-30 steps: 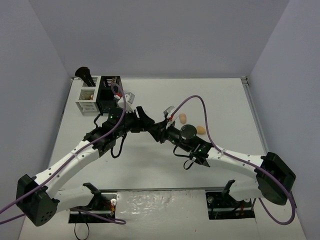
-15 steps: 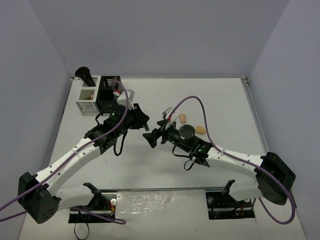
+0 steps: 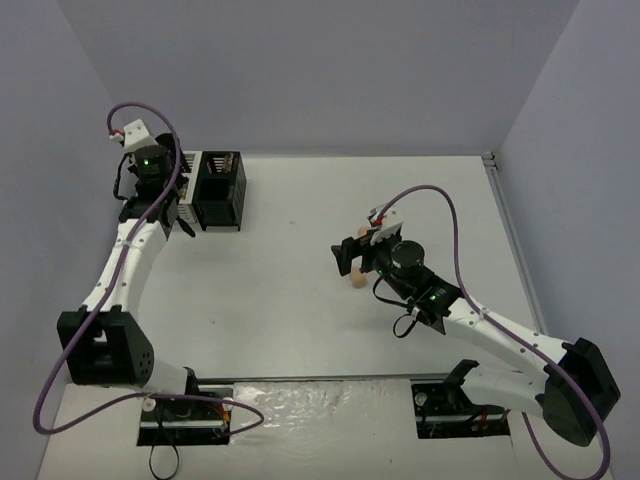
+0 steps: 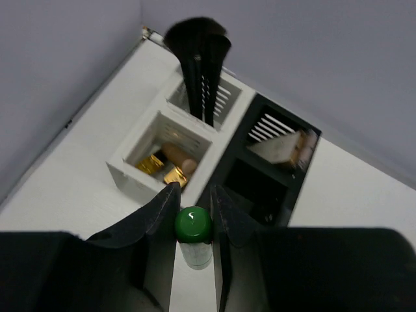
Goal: Organize the makeup
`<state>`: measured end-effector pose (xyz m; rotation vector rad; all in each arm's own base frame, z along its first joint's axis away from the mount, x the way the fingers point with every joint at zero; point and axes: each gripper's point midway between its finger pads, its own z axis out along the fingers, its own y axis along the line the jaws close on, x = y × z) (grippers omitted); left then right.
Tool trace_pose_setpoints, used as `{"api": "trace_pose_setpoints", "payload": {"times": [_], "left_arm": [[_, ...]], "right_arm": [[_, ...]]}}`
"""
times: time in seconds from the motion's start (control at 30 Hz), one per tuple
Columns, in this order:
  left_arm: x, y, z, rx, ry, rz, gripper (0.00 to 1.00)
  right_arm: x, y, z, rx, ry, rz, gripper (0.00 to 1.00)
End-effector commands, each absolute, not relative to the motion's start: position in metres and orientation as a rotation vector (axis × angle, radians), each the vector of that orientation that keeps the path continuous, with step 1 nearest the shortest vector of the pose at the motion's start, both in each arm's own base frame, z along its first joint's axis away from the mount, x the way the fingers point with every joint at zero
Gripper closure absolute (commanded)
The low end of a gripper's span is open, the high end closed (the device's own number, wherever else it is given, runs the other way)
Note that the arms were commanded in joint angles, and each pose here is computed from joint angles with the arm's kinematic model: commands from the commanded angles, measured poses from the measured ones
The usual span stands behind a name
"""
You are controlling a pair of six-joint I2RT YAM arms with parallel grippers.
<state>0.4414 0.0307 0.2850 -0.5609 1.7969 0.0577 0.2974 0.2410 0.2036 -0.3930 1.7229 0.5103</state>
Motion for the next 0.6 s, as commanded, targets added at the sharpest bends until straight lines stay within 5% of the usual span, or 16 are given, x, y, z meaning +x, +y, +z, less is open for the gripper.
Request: {"api": "trace_pose_setpoints", "payload": {"times": [0.0, 0.3, 0.5, 0.57], "left_arm": [[0.491, 0.084, 0.318, -0.589, 1.647, 0.144, 1.0], [0.554, 0.108, 0.283, -0.528, 1.709, 0.248, 0.95], [0.556, 0.105, 0.263, -0.514, 1.74, 0.238, 0.64], [0.546, 0.106, 0.269, -0.519, 1.735, 0.248, 0.44]], "right_arm": [[0.298, 0.236, 0.214, -0.341, 1.677, 0.532, 0.0], [0.302, 0.245, 0.199, -0.379, 1.708, 0.54, 0.0], [0.303, 0.244, 0.199, -0.381, 1.713, 0.534, 0.0], [0.303, 0.244, 0.201, -0.379, 1.71, 0.534, 0.0]]}}
